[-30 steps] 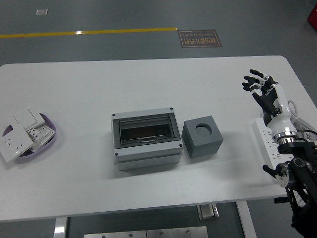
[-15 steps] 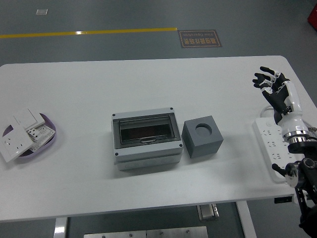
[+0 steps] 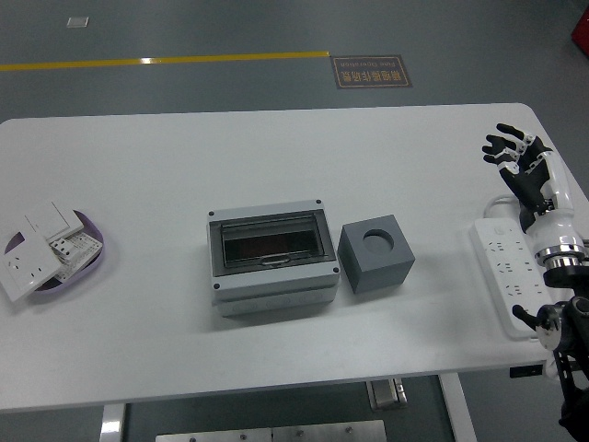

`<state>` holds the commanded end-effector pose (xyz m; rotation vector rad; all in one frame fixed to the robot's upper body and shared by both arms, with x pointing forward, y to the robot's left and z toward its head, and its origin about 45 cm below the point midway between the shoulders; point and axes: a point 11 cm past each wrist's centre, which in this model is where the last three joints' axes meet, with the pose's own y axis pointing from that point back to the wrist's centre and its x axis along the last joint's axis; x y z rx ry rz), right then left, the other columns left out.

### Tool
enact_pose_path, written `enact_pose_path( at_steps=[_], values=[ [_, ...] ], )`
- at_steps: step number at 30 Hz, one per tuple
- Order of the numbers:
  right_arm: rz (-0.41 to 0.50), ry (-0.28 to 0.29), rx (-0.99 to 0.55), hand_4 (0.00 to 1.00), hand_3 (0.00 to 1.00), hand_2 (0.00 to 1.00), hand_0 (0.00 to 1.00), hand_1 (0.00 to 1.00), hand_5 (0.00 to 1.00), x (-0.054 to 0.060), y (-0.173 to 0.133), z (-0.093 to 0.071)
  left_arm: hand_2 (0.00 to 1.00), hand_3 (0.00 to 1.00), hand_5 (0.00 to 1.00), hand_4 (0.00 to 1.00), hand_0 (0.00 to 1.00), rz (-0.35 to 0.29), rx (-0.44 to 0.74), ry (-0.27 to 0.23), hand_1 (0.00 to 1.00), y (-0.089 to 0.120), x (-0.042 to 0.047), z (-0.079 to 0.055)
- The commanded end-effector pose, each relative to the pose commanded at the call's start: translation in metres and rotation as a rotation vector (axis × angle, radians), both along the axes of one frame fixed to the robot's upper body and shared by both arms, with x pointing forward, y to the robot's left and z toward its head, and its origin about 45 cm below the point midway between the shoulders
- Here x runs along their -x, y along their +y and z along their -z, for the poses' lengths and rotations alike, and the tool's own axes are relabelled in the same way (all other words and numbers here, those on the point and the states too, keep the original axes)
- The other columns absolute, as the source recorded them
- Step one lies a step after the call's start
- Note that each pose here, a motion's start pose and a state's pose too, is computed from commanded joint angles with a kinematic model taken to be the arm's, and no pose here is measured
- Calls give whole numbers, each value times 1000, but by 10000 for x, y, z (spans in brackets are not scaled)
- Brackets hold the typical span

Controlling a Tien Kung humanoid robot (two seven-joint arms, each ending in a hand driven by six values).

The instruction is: Pick up the cylinder from the cube,place it in the box,flap close box

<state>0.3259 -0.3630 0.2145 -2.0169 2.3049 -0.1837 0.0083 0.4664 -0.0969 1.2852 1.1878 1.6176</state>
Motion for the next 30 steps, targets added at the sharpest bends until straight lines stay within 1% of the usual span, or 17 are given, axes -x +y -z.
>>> enact_pose_path(
  at_steps=[4,9,10,12,20,22,30],
  values=[
    [0,-23,-25,719,675,671,692,642,359,-9,16,-27,581,673,300,720,635,9,12,5,662,-55,6,23],
    [-5,-22,-48,719,675,671,692,642,359,-5,26,-4,581,673,300,720,635,21,21,9,662,-101,5,41],
    [-6,-21,-51,719,679,671,695,648,330,-7,29,2,581,673,300,720,635,22,22,9,662,-104,3,42],
    [-8,-22,-55,719,679,671,695,648,330,-14,34,0,581,673,300,720,635,24,22,9,662,-106,2,44],
    [-23,-50,-56,720,679,671,699,649,319,-49,85,-94,581,672,300,720,635,24,28,7,662,-138,3,56],
    [-28,-53,-55,719,678,675,701,649,333,-49,102,-106,581,672,301,720,635,24,31,3,662,-160,-1,65],
    [-47,-52,-55,716,675,675,702,650,332,-41,150,-118,581,671,302,720,635,39,48,-5,662,-243,-19,96]
  ],
)
